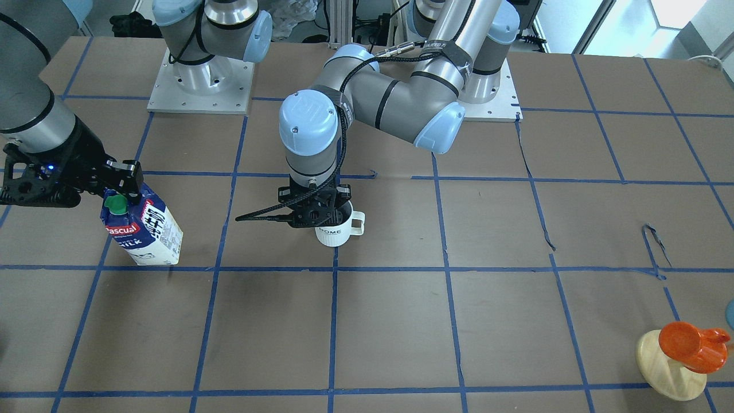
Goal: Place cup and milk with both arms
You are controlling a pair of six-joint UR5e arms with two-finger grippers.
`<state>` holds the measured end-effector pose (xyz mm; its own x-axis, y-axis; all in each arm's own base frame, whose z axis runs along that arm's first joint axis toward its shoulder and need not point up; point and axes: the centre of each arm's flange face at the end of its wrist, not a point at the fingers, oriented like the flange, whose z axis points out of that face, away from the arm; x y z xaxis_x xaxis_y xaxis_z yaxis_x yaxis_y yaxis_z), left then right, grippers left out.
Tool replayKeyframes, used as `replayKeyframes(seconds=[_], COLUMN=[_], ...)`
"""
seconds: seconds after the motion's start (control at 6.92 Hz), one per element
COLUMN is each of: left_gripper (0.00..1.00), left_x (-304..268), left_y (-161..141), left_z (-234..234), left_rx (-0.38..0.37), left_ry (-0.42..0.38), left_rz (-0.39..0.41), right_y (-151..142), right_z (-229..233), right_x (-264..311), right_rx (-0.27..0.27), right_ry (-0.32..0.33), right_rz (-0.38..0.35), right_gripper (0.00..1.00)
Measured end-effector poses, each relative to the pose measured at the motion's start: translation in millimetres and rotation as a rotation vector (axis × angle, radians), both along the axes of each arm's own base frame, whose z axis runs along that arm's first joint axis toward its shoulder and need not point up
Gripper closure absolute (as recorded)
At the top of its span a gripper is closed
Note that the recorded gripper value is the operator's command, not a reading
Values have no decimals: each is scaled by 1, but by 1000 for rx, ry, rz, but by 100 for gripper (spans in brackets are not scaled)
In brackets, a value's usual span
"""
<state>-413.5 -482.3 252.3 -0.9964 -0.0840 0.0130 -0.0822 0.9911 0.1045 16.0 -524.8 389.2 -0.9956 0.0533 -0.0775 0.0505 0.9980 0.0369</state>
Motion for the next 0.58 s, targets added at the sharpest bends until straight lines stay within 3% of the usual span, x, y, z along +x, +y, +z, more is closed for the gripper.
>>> replayKeyframes(seconds=[0.29,0.58], left_gripper=[0,0], left_x=[5,46], left_y=[-9,-37], left_z=[29,92], left_rx=[-38,-60], left_ry=[21,27], left_rz=[-3,-6], right_y=[-2,0], right_z=[-1,-2], right_x=[12,55], right_rx=[3,7], right_ry=[-13,-9], right_rz=[-16,-60], right_gripper=[55,55])
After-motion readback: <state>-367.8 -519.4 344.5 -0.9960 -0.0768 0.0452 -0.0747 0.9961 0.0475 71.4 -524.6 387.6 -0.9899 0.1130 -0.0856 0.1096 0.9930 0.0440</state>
